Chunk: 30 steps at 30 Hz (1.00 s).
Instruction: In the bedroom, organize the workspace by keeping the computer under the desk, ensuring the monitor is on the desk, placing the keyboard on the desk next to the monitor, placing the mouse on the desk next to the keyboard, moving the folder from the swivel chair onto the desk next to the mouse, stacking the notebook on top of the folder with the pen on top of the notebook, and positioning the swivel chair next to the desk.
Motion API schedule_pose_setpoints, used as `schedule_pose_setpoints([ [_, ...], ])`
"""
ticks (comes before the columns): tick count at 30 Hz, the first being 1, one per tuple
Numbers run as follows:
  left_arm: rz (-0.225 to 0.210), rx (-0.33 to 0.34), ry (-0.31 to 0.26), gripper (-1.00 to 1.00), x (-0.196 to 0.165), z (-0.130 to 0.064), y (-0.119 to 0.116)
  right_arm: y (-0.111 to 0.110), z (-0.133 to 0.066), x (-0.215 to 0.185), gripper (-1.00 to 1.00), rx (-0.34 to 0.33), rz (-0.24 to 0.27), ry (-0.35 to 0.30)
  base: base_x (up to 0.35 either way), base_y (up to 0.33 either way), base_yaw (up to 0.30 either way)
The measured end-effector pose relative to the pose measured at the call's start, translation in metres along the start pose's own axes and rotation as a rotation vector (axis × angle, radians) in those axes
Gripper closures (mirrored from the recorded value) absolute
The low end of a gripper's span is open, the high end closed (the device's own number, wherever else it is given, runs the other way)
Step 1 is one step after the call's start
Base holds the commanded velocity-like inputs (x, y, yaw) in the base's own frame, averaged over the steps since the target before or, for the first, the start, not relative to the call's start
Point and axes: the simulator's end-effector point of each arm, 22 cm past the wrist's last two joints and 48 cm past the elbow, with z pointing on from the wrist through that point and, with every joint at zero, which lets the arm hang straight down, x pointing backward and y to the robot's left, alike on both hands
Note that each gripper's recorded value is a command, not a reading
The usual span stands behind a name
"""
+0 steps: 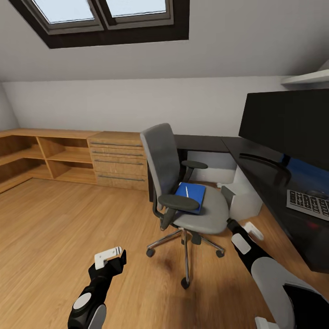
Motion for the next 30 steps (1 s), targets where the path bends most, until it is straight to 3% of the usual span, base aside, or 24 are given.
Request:
schedule_pose_setpoints([
  [7,-0.009,-0.013,0.010,-1.00,0.005,0.001,0.002,0.013,-0.001,0.007,-1.00,-0.052,0.026,0.018,0.050,0.000,0.000],
  [23,-0.001,-0.010,0.019,-1.00,0.009,0.000,0.002,0.015,-0.002,-0.001,-1.00,-0.051,0.003,-0.018,0.199,0.000,0.000],
  [30,0.000,-0.010,0.021,-1.00,0.010,0.001,0.002,0.015,-0.002,0.000,-1.00,-0.049,0.003,-0.016,0.064,0.000,0.000],
])
